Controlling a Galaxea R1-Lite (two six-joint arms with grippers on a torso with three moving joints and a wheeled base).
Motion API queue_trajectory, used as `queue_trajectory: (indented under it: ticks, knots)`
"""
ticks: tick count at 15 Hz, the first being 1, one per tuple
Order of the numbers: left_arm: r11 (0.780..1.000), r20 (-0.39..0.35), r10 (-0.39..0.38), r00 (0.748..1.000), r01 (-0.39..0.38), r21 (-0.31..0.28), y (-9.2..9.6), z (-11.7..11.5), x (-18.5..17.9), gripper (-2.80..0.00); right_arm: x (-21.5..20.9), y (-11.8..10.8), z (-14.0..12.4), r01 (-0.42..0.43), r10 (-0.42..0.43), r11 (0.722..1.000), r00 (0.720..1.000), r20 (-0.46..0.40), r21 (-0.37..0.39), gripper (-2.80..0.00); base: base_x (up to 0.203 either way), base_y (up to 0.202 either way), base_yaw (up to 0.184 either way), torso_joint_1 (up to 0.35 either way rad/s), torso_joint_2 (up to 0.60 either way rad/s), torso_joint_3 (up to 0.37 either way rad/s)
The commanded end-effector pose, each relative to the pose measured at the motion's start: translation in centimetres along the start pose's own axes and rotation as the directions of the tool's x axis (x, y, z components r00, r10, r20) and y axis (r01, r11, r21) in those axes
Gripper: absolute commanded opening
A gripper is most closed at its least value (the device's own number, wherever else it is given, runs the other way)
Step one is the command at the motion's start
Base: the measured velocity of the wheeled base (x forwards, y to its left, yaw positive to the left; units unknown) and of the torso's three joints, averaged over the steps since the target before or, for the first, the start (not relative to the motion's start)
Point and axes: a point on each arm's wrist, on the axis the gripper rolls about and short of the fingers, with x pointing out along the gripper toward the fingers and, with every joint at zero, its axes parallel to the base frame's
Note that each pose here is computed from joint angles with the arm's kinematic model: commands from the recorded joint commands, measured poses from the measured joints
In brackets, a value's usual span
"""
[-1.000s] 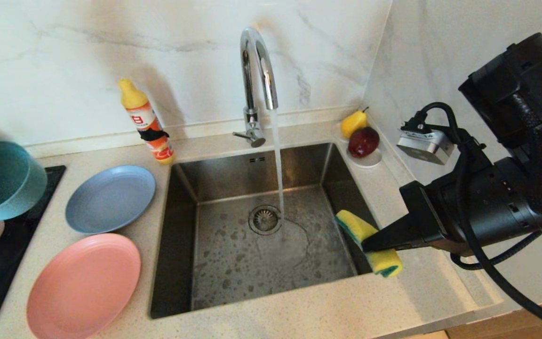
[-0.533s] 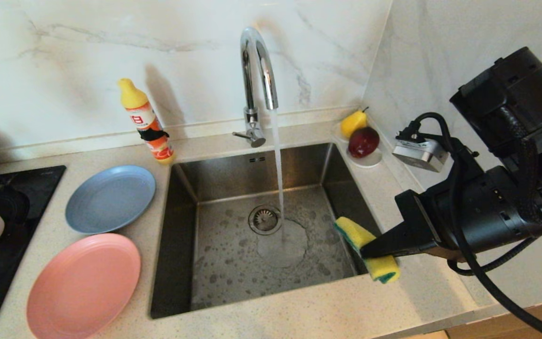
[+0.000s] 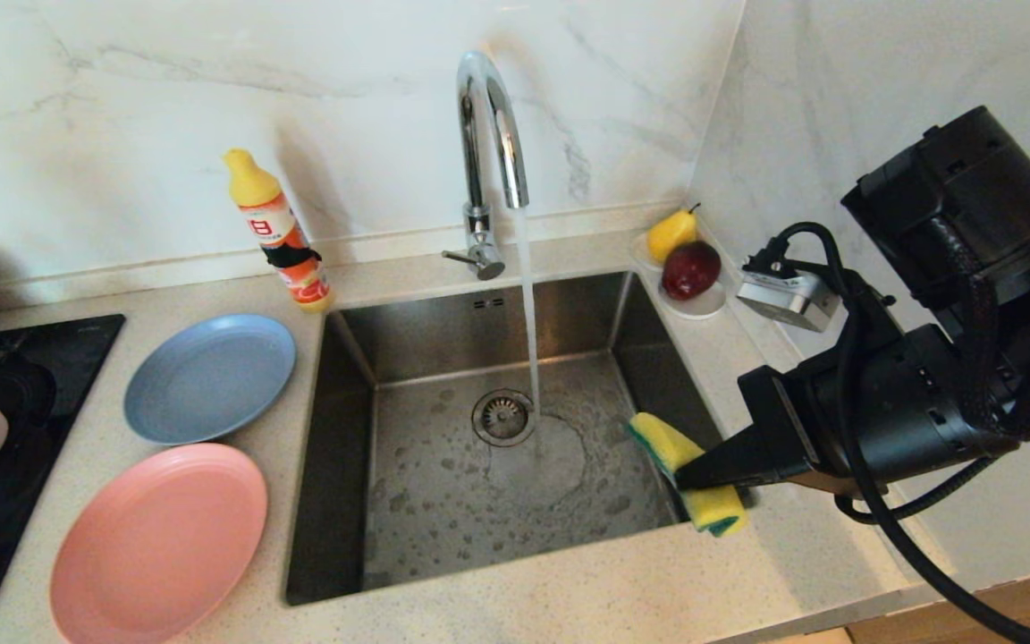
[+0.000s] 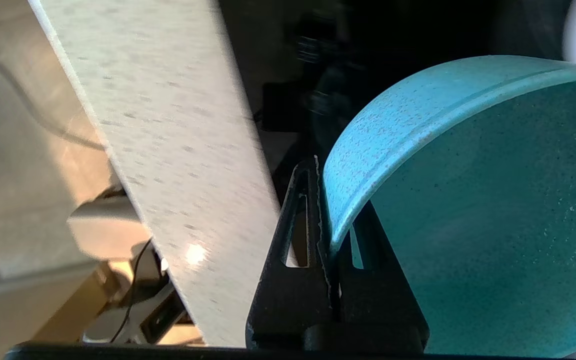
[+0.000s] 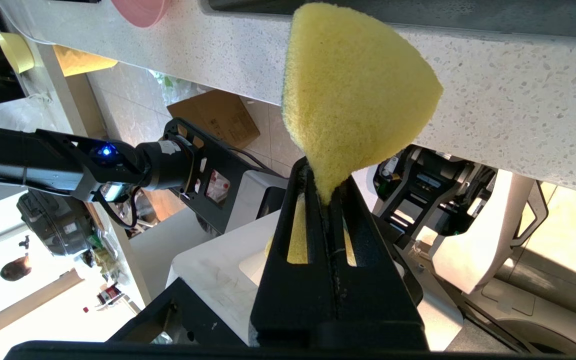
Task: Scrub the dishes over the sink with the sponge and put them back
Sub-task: Place the bowl on the table
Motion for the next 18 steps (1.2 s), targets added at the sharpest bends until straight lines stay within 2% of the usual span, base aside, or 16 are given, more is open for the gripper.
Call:
queue_trajectory:
  ticks: [1, 4, 10, 13, 15, 18]
  knots:
    - [0.998, -0.054, 0.05, 0.997, -0.052, -0.031, 1.2, 0.3, 2.3, -2.8, 0.2, -0.1, 0.0, 0.003, -0.003, 1.0, 1.0, -0.009, 0.007, -2.8, 0.0, 0.0, 0.0, 0.0, 0.0, 0.0]
    - [0.993, -0.092, 0.097, 0.991, -0.102, -0.052, 2.2, 0.7, 4.5, -2.8, 0.4, -0.1, 0.1, 0.006, -0.005, 1.0, 1.0, -0.012, 0.008, -2.8, 0.0, 0.0, 0.0, 0.0, 0.0, 0.0]
    - [0.99, -0.104, 0.113, 0.988, -0.121, -0.073, 3.5, 1.4, 7.0, -2.8, 0.6, -0.1, 0.1, 0.008, -0.008, 1.0, 1.0, -0.016, 0.011, -2.8, 0.0, 0.0, 0.0, 0.0, 0.0, 0.0]
    - [0.992, -0.089, 0.098, 0.991, -0.104, -0.07, 3.4, 1.7, 6.9, -2.8, 0.5, -0.1, 0.1, 0.007, -0.007, 1.0, 1.0, -0.015, 0.011, -2.8, 0.0, 0.0, 0.0, 0.0, 0.0, 0.0]
    - [0.997, -0.068, 0.048, 0.997, -0.052, -0.057, 3.1, 1.9, 7.0, -2.8, 0.6, -0.1, 0.2, 0.007, -0.007, 1.0, 1.0, -0.015, 0.011, -2.8, 0.0, 0.0, 0.0, 0.0, 0.0, 0.0]
    - [0.999, -0.08, 0.01, 0.997, -0.013, -0.041, 3.1, 1.8, 7.0, -2.8, 0.6, 0.0, 0.2, 0.005, -0.005, 1.0, 1.0, -0.015, 0.008, -2.8, 0.0, 0.0, 0.0, 0.0, 0.0, 0.0]
